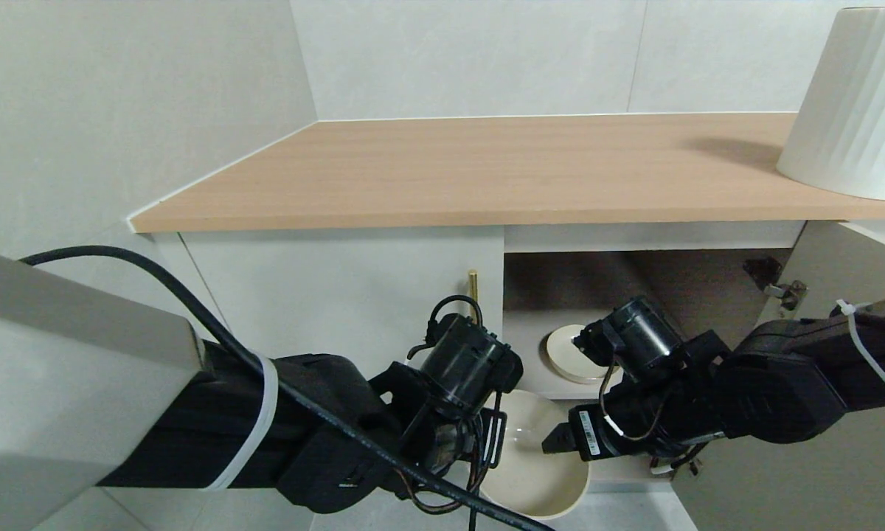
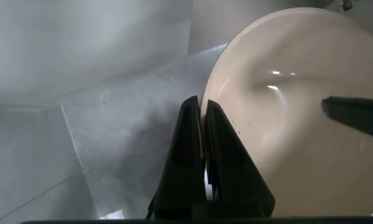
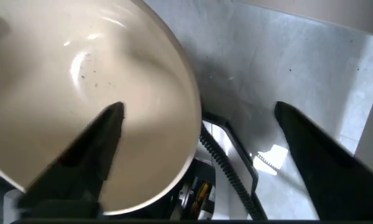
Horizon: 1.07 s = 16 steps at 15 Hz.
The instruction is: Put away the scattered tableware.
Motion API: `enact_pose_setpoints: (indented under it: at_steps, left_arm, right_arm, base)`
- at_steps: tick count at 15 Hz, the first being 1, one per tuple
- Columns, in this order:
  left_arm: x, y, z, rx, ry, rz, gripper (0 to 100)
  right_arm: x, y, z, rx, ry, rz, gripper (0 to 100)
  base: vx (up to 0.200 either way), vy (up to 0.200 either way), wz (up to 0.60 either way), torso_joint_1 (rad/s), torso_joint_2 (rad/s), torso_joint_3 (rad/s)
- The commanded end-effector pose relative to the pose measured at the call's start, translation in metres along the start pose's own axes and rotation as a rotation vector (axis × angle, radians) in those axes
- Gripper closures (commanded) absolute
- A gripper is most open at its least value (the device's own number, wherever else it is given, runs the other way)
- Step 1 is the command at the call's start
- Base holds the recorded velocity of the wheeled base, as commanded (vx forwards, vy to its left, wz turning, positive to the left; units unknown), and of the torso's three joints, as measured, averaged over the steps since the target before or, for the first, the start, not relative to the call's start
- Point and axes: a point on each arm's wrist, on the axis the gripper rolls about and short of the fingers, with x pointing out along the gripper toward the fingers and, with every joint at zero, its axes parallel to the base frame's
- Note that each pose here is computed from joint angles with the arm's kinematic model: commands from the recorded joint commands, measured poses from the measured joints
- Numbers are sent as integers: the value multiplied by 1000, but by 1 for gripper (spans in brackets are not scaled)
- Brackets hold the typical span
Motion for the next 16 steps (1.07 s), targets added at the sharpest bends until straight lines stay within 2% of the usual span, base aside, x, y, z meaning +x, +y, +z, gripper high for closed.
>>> enact_pose_setpoints:
  at_steps: [1, 12, 13, 16]
  left_arm:
    - [-1, 0, 1, -3, -5, -1, 100]
    - [0, 0, 0, -4, -2, 2, 100]
    - [0, 0, 0, -4, -2, 2, 0]
    - [0, 0, 1, -7, -3, 1, 0]
  right_arm:
    - [2, 0, -1, 1, 7, -2, 100]
    - [3, 0, 0, 2, -3, 2, 100]
    - [3, 0, 0, 2, -2, 2, 100]
    - [4, 0, 0, -1, -1, 0, 100]
  base:
    - [0, 0, 0, 0, 0, 0]
    - [0, 0, 0, 0, 0, 0]
    - [0, 0, 0, 0, 0, 0]
    - [0, 0, 0, 0, 0, 0]
